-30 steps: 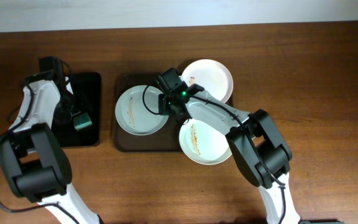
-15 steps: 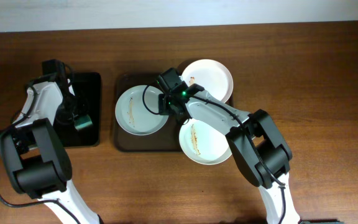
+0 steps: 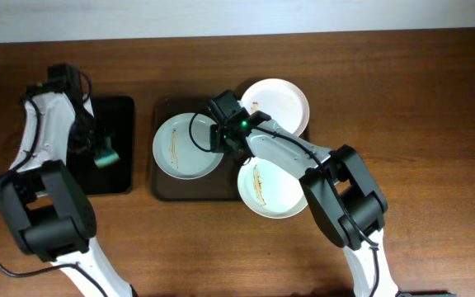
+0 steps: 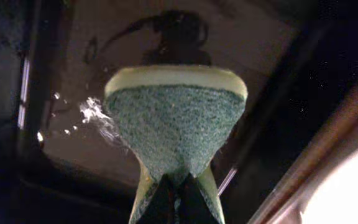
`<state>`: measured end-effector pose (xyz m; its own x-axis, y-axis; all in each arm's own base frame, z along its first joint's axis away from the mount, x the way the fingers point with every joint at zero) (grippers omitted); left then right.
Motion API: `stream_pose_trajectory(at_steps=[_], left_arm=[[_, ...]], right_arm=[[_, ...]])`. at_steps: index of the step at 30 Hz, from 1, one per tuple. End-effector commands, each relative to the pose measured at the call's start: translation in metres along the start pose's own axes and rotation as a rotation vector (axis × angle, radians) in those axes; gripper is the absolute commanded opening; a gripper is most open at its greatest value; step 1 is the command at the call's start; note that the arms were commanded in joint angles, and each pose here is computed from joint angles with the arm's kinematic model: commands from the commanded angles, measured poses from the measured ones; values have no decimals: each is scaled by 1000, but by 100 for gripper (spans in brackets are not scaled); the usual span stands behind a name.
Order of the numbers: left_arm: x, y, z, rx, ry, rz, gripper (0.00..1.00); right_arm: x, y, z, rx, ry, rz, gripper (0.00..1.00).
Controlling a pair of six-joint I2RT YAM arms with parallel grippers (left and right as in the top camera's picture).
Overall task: Clean dirty plates on tray and stack at the side
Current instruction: 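Grasp the green sponge with the left gripper and lift it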
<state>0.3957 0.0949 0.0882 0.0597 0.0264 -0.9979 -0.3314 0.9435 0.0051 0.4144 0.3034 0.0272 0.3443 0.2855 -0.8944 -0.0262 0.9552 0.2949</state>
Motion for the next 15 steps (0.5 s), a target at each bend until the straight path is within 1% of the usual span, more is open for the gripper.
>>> stream_pose_trajectory(at_steps=[1,4,8,10,12,15], left_arm=[[-51,-28,13,170,-88,-84,1],[-81,-69,5,345,-145,-238,1],[-77,-89,-3,397,-128,-237,1],[-81,-116,-10,541,-147,-339,1],[-81,-136,-10,570,-175,-355,1],[-63,-158,-13,549,-185,-371,1]], right_arm=[[12,-7,-10,-6,28,-30,4],[12,-6,-11,-3,37,-19,4],[11,-10,-8,26,76,29,4],[11,-13,-7,39,91,44,4],[11,-12,-7,44,96,58,4],[9,-5,-11,41,134,114,4]])
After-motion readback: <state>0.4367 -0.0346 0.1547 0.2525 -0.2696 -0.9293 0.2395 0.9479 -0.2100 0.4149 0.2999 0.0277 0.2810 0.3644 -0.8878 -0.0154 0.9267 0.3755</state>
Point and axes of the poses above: each gripper's point midway between its finger pads, its own x axis out along the fingers, its own y axis along the line the jaws close on, z = x × y, the point moved 2 cm from there along -x, back along the fingers, and after that the axes turned 4 degrees about x, right-handed, at the moved point
